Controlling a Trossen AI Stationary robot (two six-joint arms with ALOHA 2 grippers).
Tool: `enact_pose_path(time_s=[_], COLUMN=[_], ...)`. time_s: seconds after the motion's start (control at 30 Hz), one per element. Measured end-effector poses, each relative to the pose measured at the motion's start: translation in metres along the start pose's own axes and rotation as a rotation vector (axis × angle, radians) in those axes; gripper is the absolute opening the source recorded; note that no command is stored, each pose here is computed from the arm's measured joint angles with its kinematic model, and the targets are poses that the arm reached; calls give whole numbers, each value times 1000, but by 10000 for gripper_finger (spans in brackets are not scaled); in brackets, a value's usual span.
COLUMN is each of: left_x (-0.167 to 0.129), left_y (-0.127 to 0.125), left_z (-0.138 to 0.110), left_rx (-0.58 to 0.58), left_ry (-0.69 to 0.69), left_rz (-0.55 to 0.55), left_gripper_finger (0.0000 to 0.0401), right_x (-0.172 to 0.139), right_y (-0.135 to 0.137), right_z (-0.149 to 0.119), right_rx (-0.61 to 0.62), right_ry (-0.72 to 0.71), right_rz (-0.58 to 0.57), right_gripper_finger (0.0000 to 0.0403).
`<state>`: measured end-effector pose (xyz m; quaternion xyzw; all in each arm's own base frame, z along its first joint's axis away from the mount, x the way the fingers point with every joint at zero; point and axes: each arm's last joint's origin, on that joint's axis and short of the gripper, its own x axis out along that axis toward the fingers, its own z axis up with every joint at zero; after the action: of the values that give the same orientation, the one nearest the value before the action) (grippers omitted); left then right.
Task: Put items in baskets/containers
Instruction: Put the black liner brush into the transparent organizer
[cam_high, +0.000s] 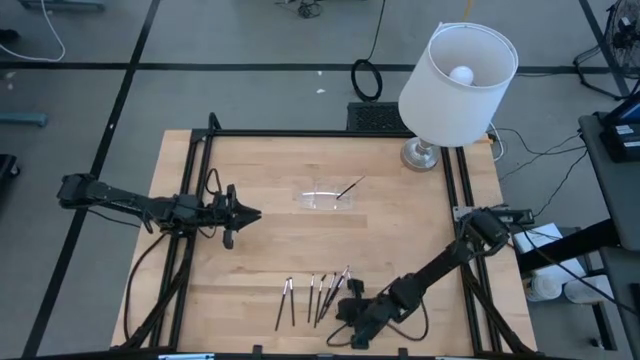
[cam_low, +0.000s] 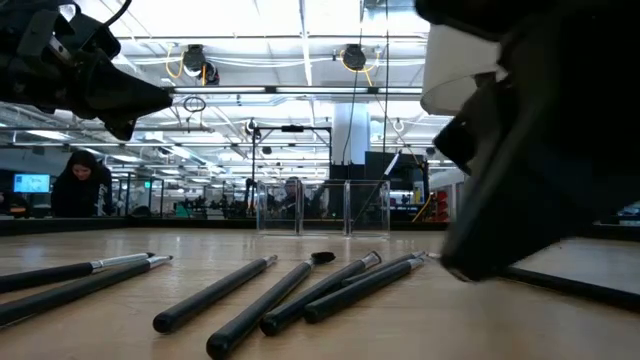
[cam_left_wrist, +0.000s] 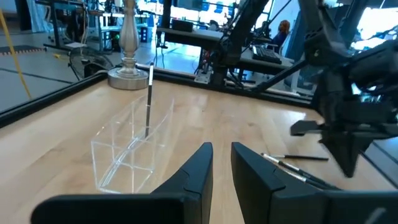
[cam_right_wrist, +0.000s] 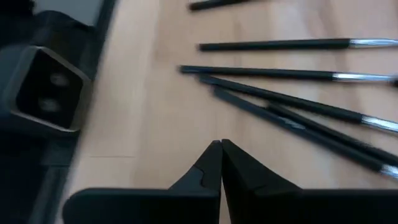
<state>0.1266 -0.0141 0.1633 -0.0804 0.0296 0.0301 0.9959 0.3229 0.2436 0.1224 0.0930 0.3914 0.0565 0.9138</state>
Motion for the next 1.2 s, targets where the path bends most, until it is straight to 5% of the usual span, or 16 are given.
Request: enact_pose_path(time_s=[0.4,1.2], left_x=[0,0], left_y=[0,-2], left_z=[-1,-1], left_rx=[42,27], left_ry=[9,17], left_rz=[-10,-64], left_gripper_finger=[65,65], right_x=[-14,-22], right_y=[9,-9], right_z=[-10,-28], right_rx=[132,123], right_ry=[194,423], right_rz=[-135,-303], right_gripper_finger=[0,0])
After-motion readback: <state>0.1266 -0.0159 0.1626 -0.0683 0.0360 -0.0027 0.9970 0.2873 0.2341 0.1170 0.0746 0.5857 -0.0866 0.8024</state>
